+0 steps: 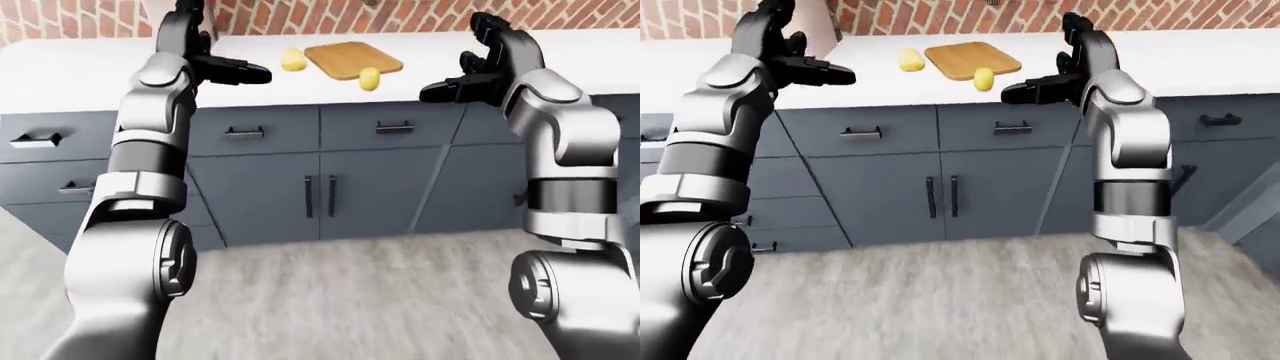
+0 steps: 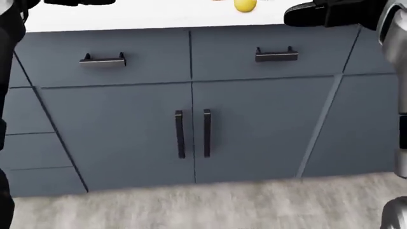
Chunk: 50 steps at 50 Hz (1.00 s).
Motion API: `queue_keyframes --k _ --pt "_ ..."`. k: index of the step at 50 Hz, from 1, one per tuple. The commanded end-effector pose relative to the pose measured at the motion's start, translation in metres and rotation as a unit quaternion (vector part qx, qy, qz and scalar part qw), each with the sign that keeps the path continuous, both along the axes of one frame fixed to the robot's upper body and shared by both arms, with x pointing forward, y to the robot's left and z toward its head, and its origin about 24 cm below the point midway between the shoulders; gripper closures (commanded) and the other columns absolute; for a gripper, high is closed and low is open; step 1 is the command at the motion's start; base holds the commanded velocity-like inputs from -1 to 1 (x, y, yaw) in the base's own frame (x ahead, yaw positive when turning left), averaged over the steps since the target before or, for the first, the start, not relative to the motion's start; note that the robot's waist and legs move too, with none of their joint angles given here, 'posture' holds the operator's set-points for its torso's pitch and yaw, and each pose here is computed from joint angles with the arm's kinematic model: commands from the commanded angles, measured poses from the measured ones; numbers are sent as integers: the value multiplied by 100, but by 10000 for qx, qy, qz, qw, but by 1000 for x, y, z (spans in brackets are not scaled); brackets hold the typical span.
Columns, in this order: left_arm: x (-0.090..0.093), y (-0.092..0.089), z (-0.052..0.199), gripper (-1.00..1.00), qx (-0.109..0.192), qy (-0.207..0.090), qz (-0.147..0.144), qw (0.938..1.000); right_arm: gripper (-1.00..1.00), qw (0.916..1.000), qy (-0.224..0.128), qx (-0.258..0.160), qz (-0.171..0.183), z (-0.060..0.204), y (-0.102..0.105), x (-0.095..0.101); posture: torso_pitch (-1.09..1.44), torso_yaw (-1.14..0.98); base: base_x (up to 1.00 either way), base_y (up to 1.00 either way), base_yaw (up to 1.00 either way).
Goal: Place the bread and cheese on the cutting board.
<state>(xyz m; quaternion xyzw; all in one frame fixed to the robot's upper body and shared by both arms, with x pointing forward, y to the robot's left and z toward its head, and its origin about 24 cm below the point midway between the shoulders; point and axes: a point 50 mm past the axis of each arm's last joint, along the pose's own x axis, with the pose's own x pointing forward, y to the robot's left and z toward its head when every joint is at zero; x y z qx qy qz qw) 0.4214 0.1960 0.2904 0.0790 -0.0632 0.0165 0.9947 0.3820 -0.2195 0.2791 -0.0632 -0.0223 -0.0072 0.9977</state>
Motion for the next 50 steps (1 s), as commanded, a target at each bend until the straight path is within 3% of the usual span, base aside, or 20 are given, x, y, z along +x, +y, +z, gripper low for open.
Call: queue_keyframes --k 1,16,18,50 --pt "-6 -6 33 -100 38 -653 -103 9978 -100 9969 -776 -133 -50 32 -2 -10 0 0 0 0 0" --pt "-6 -9 33 -100 75 -661 -89 9977 -100 9955 -949 -30 17 40 0 -15 0 0 0 0 0" --pt "-6 -6 36 -100 -35 -638 -71 9979 -100 9951 -984 -69 -30 40 -2 -14 0 0 29 -2 0" --pt "-5 -16 29 -100 33 -631 -158 9979 -100 9962 -860 -55 -87 33 -5 -13 0 0 32 0 0"
